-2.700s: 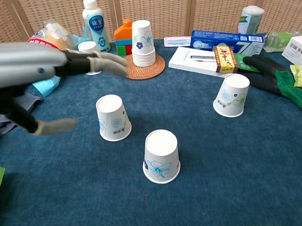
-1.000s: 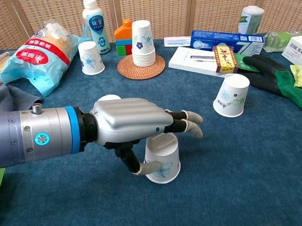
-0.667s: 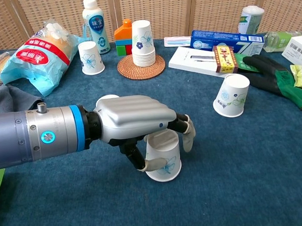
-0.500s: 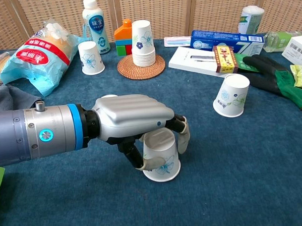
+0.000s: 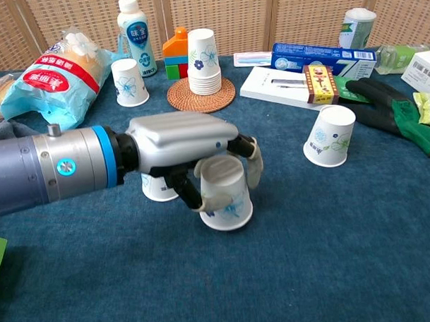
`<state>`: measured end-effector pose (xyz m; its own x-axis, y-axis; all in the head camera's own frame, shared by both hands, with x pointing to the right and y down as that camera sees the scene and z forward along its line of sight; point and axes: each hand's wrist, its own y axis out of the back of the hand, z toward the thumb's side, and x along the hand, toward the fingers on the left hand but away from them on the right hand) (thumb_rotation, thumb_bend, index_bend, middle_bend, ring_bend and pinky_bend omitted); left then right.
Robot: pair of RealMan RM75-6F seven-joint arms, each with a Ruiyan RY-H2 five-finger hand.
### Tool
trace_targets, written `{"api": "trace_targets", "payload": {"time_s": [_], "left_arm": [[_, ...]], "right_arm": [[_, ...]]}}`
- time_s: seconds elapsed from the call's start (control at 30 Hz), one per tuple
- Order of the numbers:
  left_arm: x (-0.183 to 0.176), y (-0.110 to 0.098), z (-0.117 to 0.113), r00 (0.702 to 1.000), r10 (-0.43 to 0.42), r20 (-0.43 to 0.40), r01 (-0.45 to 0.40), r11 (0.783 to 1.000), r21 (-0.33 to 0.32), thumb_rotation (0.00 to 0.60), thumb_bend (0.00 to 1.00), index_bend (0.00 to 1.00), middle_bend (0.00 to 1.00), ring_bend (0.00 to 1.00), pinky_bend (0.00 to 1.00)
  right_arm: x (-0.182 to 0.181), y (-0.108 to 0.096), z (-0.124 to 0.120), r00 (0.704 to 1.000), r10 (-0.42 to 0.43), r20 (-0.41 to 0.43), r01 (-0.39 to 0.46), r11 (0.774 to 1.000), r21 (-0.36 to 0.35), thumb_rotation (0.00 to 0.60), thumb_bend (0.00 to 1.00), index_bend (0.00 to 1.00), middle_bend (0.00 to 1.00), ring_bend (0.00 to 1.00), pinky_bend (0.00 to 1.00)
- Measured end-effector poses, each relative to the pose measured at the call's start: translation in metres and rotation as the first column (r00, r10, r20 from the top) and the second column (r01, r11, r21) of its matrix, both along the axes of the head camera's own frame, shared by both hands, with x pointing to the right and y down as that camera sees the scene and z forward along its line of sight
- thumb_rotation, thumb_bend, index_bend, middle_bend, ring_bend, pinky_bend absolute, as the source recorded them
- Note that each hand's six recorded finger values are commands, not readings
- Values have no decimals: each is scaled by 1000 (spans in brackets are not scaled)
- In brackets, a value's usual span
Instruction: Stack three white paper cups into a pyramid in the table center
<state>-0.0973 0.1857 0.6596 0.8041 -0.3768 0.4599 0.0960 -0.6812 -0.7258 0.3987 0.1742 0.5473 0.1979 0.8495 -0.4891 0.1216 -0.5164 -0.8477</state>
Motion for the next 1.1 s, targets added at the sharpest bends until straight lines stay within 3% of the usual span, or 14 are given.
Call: {"api": "trace_targets", "payload": {"time_s": [0.33, 1.1], "left_arm": [[-18, -22, 1, 998, -56, 22, 56, 998, 29, 600, 477, 366, 262, 365, 555], [-19, -33, 18, 995, -91, 36, 90, 996, 21, 600, 476, 349, 249, 347, 528]], "right_arm": [[-4, -2, 2, 1000, -5, 4, 5, 1000, -2, 600, 374, 0, 0, 0, 86], [-6, -1, 3, 1000, -6, -1, 6, 1000, -12, 600, 374, 0, 0, 0, 86]]}}
